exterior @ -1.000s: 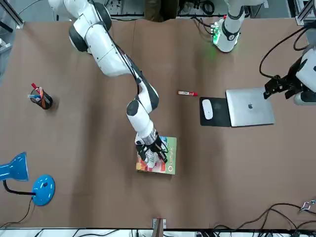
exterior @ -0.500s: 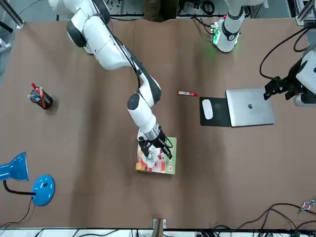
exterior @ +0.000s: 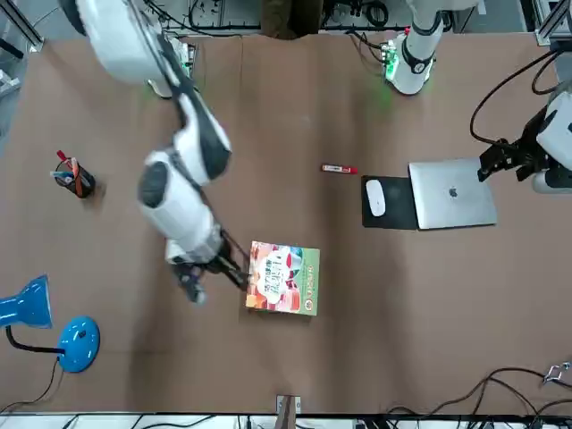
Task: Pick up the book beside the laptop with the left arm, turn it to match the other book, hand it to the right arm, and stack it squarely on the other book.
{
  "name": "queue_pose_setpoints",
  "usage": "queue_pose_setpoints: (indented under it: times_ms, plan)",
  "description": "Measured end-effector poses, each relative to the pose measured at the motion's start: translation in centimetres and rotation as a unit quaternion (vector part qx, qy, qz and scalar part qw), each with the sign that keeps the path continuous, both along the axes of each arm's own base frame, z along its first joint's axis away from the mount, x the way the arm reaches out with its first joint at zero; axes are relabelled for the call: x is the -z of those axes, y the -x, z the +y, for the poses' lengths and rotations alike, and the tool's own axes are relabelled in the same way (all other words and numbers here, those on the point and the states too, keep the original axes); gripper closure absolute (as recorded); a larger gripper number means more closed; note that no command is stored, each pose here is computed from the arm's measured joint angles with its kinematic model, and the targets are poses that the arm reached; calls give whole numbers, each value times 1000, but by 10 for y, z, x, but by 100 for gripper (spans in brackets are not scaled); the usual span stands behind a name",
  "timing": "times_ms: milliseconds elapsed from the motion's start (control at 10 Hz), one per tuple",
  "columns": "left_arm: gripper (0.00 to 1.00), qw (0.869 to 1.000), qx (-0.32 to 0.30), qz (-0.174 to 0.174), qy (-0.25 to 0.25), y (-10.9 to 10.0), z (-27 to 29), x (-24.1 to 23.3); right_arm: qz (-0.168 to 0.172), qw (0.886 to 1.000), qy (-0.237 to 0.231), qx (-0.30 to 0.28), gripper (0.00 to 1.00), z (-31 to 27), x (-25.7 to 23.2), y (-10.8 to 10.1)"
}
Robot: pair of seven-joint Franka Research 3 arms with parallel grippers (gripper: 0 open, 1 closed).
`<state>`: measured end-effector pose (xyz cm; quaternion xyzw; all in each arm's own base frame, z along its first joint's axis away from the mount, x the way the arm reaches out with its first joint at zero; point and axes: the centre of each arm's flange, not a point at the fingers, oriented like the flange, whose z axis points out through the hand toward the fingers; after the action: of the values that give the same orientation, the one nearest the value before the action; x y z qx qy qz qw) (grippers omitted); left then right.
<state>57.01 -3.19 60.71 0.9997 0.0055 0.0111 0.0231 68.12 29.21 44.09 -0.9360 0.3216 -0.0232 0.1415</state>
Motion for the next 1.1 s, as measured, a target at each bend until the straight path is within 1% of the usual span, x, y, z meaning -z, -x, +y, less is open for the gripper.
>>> queue_pose_setpoints:
  times_ms: [100, 200, 300, 400, 500, 700, 800, 900, 1100]
  plan:
    - [0, 1000, 0, 0, 0, 0, 0, 0, 17, 999, 17, -24, 45, -42, -24, 2]
    - [0, 1000, 0, 0, 0, 0, 0, 0, 16, 999, 23, -35, 28, -82, -47, 2]
    - [0, 1000, 0, 0, 0, 0, -1, 0, 3, 999, 27, -38, 15, -118, -68, 0]
    - [0, 1000, 0, 0, 0, 0, 0, 0, -5, 998, 33, -49, 1, -154, -84, 3]
    - [0, 1000, 0, 0, 0, -1, 0, 0, -13, 995, 43, -84, 0, -185, -100, 8]
    - [0, 1000, 0, 0, 0, -1, 0, 0, -49, 979, 69, -188, 0, -233, -129, 19]
    - [0, 1000, 0, 0, 0, -1, 0, 0, -52, 972, 84, -212, 0, -252, -141, 26]
    - [0, 1000, 0, 0, 0, -1, 0, 0, -46, 968, 100, -227, 0, -269, -150, 35]
    - [0, 1000, 0, 0, 0, -1, 0, 0, -40, 963, 119, -236, 0, -300, -169, 50]
